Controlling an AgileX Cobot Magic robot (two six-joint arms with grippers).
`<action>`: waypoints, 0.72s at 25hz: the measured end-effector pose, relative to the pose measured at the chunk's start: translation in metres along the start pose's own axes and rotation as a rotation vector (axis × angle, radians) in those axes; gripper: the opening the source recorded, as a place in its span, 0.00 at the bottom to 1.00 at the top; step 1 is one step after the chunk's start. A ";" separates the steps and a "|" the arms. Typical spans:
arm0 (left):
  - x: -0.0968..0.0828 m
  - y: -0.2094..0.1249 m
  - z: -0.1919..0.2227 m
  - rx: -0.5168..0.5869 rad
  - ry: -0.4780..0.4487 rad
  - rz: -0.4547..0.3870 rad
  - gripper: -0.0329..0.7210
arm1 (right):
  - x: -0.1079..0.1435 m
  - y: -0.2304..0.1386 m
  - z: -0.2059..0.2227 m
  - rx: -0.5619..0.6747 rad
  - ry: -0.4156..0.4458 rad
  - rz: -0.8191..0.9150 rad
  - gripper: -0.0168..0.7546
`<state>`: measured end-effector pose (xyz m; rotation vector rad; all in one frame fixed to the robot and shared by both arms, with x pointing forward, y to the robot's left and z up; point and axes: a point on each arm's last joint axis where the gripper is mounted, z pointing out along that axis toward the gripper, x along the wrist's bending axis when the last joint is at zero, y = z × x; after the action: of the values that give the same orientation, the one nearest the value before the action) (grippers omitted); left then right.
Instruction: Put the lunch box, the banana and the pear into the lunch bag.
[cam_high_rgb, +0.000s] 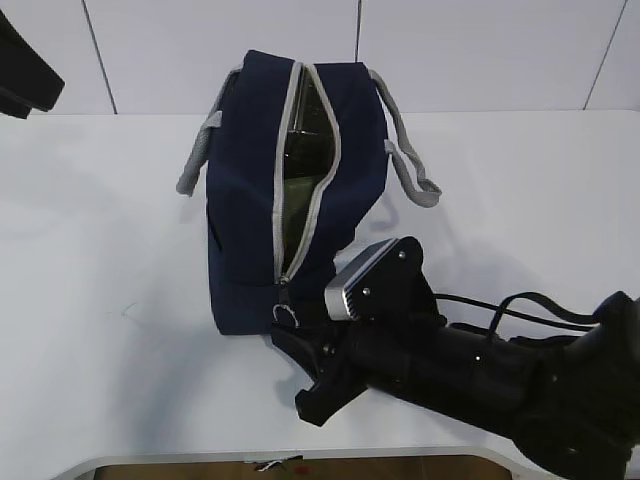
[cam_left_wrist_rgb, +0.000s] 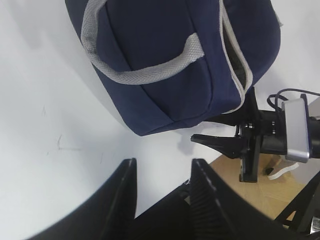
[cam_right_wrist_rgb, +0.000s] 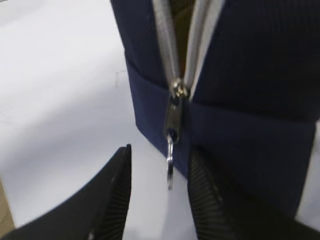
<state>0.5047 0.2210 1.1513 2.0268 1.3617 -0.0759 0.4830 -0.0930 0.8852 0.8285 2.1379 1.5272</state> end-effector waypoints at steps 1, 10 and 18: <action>0.000 0.000 0.000 0.000 0.000 0.000 0.41 | 0.000 0.001 0.001 -0.001 -0.001 -0.001 0.44; 0.000 0.000 0.000 0.000 0.000 0.000 0.41 | -0.002 -0.002 0.006 0.062 -0.012 0.001 0.44; 0.000 0.000 0.000 0.000 0.000 0.000 0.41 | -0.003 -0.002 0.006 0.065 -0.014 0.006 0.43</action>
<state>0.5047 0.2210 1.1513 2.0268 1.3617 -0.0759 0.4880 -0.0911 0.8814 0.8651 2.1877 1.4573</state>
